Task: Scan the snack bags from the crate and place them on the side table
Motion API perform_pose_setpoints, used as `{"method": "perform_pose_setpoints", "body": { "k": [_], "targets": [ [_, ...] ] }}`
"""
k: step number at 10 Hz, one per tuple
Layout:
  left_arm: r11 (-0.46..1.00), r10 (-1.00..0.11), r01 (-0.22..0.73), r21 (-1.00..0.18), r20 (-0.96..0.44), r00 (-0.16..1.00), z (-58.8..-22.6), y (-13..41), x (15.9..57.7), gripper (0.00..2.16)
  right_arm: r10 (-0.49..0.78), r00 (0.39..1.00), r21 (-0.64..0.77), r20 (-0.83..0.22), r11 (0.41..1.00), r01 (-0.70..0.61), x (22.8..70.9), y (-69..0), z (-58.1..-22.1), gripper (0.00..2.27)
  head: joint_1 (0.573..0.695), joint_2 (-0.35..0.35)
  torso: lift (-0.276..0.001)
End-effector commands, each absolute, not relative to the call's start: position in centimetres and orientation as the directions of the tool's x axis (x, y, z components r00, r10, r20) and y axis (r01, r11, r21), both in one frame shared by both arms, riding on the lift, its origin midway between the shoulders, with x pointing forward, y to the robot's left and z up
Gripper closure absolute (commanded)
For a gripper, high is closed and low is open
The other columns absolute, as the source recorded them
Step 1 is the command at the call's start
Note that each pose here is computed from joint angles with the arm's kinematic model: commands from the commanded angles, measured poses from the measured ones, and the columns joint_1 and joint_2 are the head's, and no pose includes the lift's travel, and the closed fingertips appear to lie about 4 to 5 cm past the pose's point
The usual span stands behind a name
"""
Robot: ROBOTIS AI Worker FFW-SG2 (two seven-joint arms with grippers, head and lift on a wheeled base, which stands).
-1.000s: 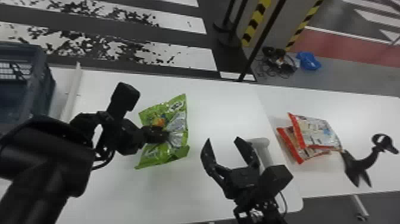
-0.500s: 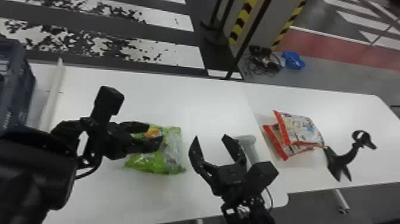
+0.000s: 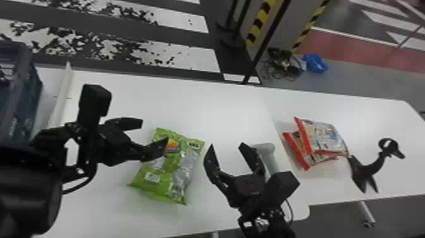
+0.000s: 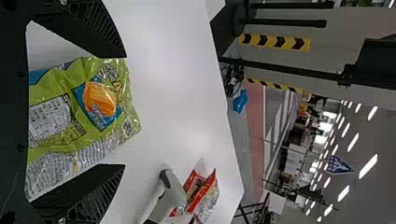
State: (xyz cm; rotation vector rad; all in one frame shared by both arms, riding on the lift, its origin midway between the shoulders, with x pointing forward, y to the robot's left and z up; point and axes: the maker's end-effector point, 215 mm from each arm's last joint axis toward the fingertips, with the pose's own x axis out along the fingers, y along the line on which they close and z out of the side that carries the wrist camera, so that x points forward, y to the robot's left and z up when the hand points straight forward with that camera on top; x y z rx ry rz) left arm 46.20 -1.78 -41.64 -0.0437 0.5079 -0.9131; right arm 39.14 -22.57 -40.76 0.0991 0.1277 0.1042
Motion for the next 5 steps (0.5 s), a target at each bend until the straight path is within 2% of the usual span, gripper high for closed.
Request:
{"method": "perform_pose_setpoints", "body": {
  "k": [1,3,5],
  "targets": [
    [0.672,-0.736,0.697,-0.252,-0.338,0.587,-39.2,1.9,47.1,0.03,0.11,0.987,0.105,-0.117,0.99,-0.098,39.2,-22.6,-40.6,0.08,0.695,-0.312,-0.094],
    [0.749,-0.663,0.623,-0.227,-0.247,0.707,-36.1,8.1,47.7,0.03,0.114,0.987,0.105,-0.111,0.989,-0.102,39.2,-22.4,-40.4,0.15,0.695,-0.256,-0.094],
    [0.823,-0.563,0.534,-0.195,-0.155,0.812,-33.3,14.6,47.3,0.04,0.134,0.985,0.109,-0.111,0.987,-0.122,39.1,-21.7,-40.4,0.49,0.695,-0.165,-0.094]
  ]
}}
